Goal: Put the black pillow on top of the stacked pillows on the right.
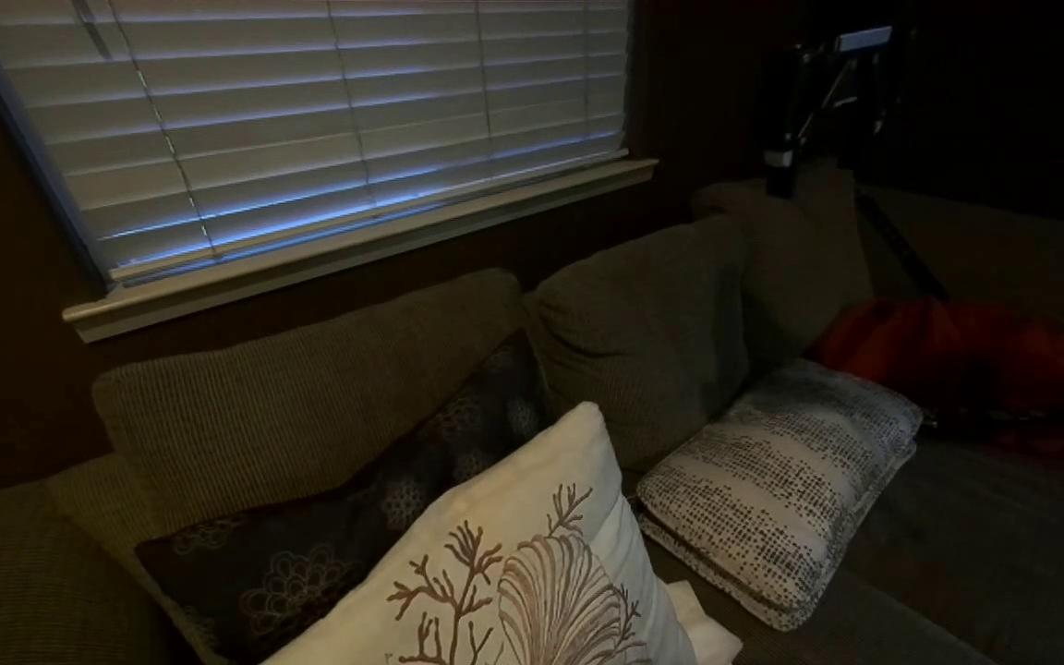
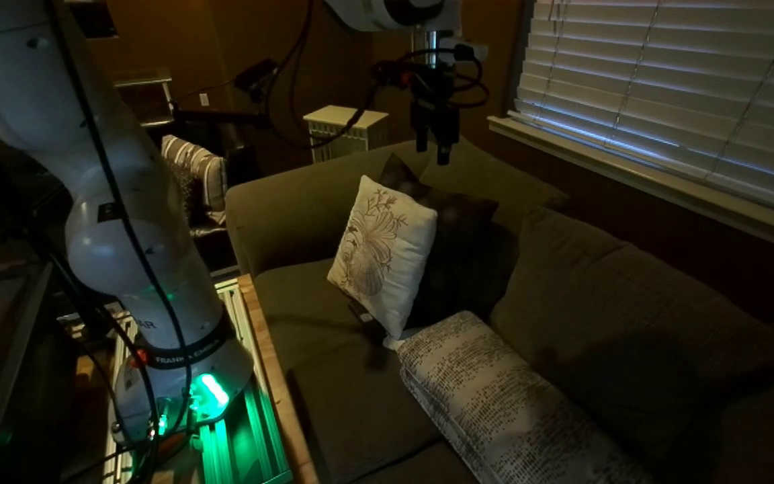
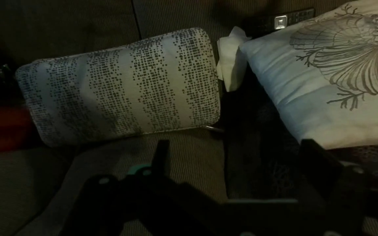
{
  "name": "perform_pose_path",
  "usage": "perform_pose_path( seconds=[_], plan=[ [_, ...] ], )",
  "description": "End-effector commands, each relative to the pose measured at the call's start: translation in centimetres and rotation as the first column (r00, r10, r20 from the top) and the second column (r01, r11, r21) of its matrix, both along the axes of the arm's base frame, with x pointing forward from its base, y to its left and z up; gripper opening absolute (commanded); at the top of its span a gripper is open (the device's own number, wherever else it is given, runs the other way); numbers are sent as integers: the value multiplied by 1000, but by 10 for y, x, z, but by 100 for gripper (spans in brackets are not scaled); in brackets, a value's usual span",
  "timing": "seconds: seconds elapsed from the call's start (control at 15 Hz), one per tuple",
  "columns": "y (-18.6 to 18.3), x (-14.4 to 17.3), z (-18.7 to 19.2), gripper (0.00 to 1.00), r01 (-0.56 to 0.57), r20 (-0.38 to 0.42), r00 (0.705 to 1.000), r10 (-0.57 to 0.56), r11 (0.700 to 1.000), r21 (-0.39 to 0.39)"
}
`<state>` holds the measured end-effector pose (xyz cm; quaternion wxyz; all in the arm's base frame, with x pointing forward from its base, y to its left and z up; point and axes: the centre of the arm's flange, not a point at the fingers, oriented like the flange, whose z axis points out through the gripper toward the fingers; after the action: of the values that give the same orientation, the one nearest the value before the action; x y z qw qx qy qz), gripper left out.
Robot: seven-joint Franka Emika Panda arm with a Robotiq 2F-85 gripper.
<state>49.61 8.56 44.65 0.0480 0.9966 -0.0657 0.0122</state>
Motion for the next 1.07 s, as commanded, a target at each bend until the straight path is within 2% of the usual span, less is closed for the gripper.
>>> perform_pose_path(
  seconds=[0.0, 0.47, 0.73, 1.0],
  plan=[
    [5, 6, -5, 100, -8, -9, 1000, 8, 1000, 2],
    [11, 16, -9, 100, -14, -17, 1000, 14, 1000, 6],
    [28, 51, -23, 100, -15, 1, 1000, 15, 1000, -16],
    [50, 89, -42, 100, -6, 95, 995, 11, 999, -48]
  ],
)
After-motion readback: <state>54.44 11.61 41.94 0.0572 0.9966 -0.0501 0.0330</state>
